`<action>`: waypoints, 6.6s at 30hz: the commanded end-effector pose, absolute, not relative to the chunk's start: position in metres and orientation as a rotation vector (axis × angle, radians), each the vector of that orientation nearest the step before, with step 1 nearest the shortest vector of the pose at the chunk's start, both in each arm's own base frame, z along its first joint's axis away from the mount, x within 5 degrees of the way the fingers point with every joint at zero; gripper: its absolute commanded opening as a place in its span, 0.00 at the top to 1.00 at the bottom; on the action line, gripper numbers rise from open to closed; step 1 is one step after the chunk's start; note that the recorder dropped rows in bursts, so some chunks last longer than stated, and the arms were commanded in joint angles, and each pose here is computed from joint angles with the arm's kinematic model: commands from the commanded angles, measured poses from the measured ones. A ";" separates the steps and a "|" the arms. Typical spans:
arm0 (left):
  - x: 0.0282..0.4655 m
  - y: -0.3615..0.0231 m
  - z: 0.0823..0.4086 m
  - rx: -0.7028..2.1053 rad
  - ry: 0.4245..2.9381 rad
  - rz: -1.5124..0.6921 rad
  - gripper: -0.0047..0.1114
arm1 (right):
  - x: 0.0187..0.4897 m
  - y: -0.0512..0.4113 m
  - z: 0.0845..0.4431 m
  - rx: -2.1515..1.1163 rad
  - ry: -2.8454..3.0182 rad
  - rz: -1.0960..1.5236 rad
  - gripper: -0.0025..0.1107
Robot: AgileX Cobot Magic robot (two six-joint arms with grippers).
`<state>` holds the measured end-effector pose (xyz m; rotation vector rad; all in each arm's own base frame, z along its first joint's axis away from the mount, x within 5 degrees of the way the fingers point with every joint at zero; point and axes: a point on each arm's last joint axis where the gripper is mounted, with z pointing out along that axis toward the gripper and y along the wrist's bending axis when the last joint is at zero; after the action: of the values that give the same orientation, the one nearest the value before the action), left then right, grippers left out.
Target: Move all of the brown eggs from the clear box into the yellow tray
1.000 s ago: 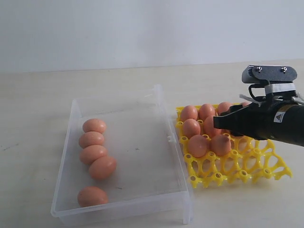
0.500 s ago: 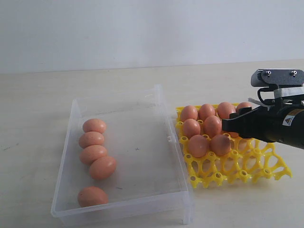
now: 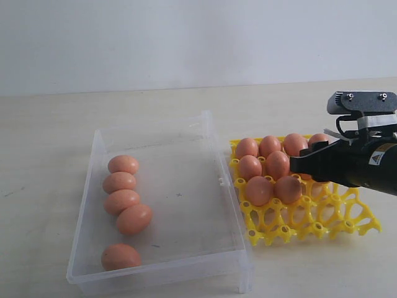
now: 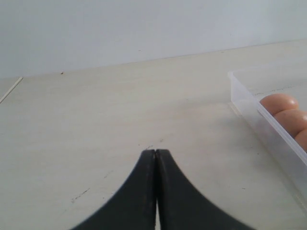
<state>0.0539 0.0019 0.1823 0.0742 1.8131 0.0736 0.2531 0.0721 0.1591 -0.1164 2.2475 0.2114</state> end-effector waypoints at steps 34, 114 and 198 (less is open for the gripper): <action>0.054 0.002 0.185 0.071 1.796 0.069 0.96 | 0.253 0.102 0.206 -0.219 2.286 0.301 0.90; 0.054 0.002 0.185 0.071 1.796 0.069 0.96 | 0.355 0.374 0.153 -0.886 2.644 0.425 0.51; 0.054 0.002 0.185 0.073 1.796 0.070 0.96 | 0.341 0.386 0.191 -1.580 2.038 0.187 0.98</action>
<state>0.0539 0.0019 0.1823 0.0742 1.8131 0.0736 0.3345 0.3942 0.1680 -1.7130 1.9971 0.1720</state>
